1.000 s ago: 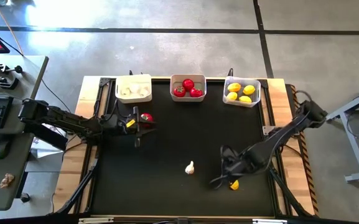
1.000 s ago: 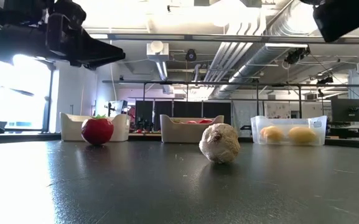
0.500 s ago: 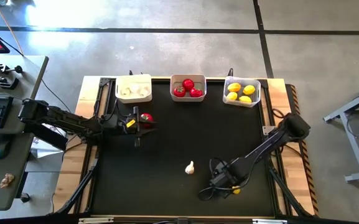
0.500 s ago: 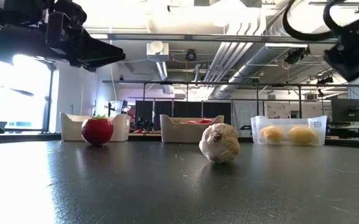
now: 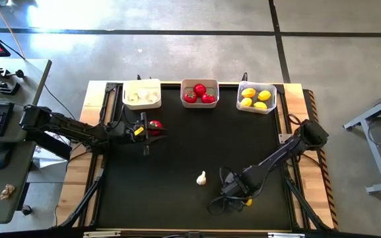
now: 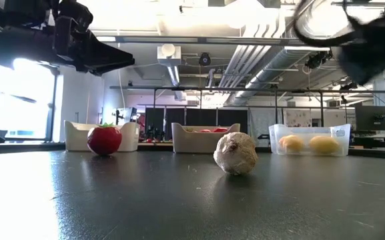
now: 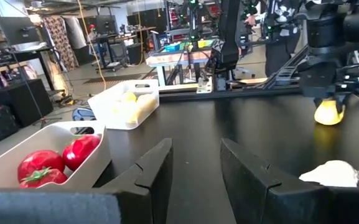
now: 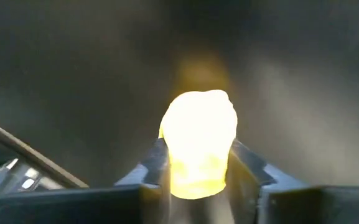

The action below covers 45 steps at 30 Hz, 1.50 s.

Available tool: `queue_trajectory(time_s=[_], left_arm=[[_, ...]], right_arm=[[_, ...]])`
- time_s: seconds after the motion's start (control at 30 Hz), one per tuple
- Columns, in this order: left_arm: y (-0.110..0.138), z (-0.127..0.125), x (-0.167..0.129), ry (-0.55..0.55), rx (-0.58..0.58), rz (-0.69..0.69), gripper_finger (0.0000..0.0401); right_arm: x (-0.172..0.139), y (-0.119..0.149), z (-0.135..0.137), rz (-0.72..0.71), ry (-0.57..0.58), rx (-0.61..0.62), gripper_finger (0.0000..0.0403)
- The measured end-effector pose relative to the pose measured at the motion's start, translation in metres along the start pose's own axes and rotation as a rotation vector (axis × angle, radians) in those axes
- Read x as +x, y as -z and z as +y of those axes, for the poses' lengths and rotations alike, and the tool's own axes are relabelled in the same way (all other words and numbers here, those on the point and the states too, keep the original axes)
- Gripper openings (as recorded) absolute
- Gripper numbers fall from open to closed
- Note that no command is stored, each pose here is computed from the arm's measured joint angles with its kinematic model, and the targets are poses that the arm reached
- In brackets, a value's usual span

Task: Sort produce into baskets
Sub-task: Put the lemon into the transparent bin

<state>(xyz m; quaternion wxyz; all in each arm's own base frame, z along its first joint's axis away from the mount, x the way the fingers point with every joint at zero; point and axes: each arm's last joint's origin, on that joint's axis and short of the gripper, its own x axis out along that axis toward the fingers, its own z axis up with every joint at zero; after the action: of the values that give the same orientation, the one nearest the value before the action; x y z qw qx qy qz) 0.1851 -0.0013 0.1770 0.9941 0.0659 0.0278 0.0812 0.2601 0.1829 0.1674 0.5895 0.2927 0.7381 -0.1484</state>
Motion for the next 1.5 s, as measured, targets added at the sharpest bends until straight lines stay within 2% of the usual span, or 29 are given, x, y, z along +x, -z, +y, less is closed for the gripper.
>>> queue_trajectory(time_s=[0.07, 0.17, 0.33, 0.53, 0.63, 0.9, 1.03, 1.1, 1.27, 1.5], left_arm=[[0.0, 0.0, 0.0, 0.0, 0.001, 0.0, 0.0117], [0.0, 0.0, 0.0, 0.0, 0.008, 0.0, 0.0117], [0.0, 0.0, 0.0, 0.0, 0.04, 0.0, 0.0117], [0.0, 0.003, 0.001, -0.018, 0.086, 0.003, 0.0117], [0.001, 0.006, 0.001, -0.035, 0.092, 0.008, 0.0117], [0.008, 0.017, 0.002, -0.1, 0.098, 0.076, 0.0117], [0.013, 0.021, 0.002, -0.12, 0.094, 0.126, 0.0117], [0.015, 0.023, 0.002, -0.125, 0.079, 0.149, 0.0117], [0.018, 0.023, 0.001, -0.128, 0.023, 0.177, 0.0117], [0.019, 0.022, 0.001, -0.126, -0.01, 0.18, 0.0117]], right_arm=[[-0.006, -0.011, -0.005, -0.045, 0.0, -0.044, 0.0074], [-0.022, -0.03, -0.02, -0.133, 0.039, -0.079, 0.0073], [-0.057, -0.063, -0.062, -0.274, 0.202, -0.092, 0.0085], [-0.098, -0.1, -0.125, -0.398, 0.391, -0.021, 0.0096], [-0.117, -0.114, -0.158, -0.443, 0.434, 0.011, 0.0092], [-0.159, -0.127, -0.248, -0.516, 0.555, 0.181, 0.0092], [-0.164, -0.136, -0.289, -0.515, 0.626, 0.172, 0.0092], [-0.164, -0.141, -0.31, -0.543, 0.626, 0.199, 0.0092], [-0.155, -0.144, -0.353, -0.562, 0.526, 0.357, 0.0092], [-0.128, -0.139, -0.372, -0.545, 0.348, 0.619, 0.0093]])
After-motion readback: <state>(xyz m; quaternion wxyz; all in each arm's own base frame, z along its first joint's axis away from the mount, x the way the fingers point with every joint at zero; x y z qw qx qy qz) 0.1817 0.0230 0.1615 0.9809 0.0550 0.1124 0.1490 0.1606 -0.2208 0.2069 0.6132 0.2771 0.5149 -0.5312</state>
